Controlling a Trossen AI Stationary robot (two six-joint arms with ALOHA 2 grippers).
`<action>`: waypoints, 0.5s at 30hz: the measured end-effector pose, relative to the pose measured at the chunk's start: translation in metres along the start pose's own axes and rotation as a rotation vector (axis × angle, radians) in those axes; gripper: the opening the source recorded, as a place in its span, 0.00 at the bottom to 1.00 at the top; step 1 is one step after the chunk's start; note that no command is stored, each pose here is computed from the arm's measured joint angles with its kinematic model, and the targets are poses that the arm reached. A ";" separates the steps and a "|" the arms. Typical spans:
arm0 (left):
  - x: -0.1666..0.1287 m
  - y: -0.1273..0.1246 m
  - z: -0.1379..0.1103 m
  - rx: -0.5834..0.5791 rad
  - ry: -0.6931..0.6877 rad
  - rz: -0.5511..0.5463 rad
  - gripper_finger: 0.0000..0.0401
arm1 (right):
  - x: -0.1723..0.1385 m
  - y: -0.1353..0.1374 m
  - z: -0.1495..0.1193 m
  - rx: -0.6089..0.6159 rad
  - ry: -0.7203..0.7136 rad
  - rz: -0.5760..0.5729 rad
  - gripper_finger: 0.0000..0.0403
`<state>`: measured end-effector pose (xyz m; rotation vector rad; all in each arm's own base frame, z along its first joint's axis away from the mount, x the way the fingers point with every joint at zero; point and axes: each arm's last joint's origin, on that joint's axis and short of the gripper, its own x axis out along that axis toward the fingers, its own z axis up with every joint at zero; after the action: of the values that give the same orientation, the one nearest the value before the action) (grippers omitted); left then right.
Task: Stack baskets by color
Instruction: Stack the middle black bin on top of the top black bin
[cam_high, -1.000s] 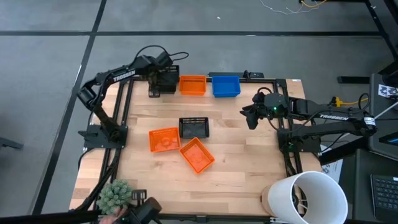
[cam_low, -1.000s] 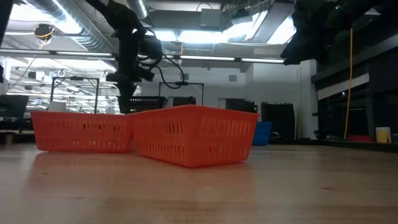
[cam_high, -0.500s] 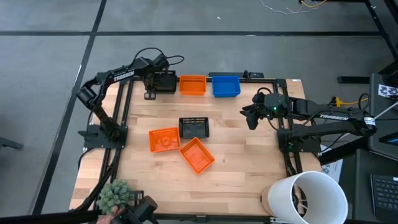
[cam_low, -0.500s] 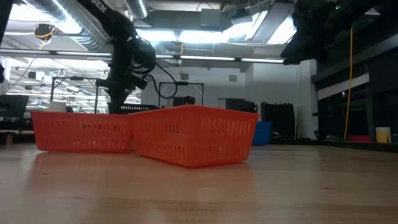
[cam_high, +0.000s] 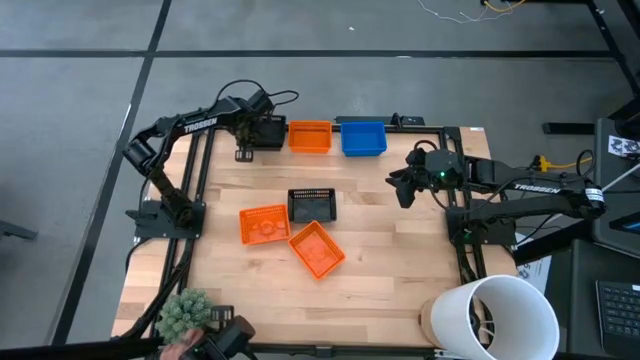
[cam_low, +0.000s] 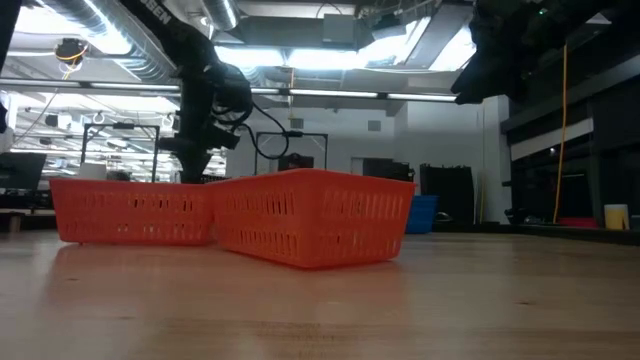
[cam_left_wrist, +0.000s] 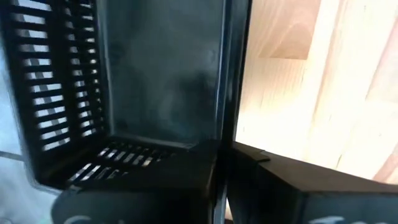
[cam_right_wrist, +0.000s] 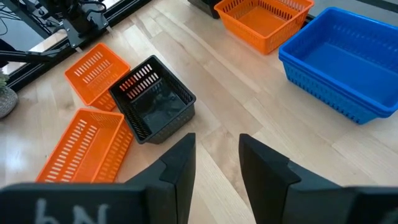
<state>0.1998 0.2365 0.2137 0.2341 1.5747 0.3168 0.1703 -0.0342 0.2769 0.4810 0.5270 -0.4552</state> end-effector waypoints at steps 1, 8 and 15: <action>0.000 0.000 0.000 0.000 0.000 0.001 0.03 | 0.000 0.000 0.000 0.000 0.000 0.000 0.30; 0.000 -0.001 0.001 0.003 -0.001 0.001 0.03 | 0.000 0.000 0.000 -0.002 0.001 0.000 0.30; 0.000 -0.001 0.001 -0.015 0.001 0.003 0.10 | 0.000 0.000 0.000 -0.004 0.004 -0.002 0.30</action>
<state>0.2007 0.2358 0.2137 0.2248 1.5730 0.3315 0.1701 -0.0341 0.2766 0.4776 0.5323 -0.4549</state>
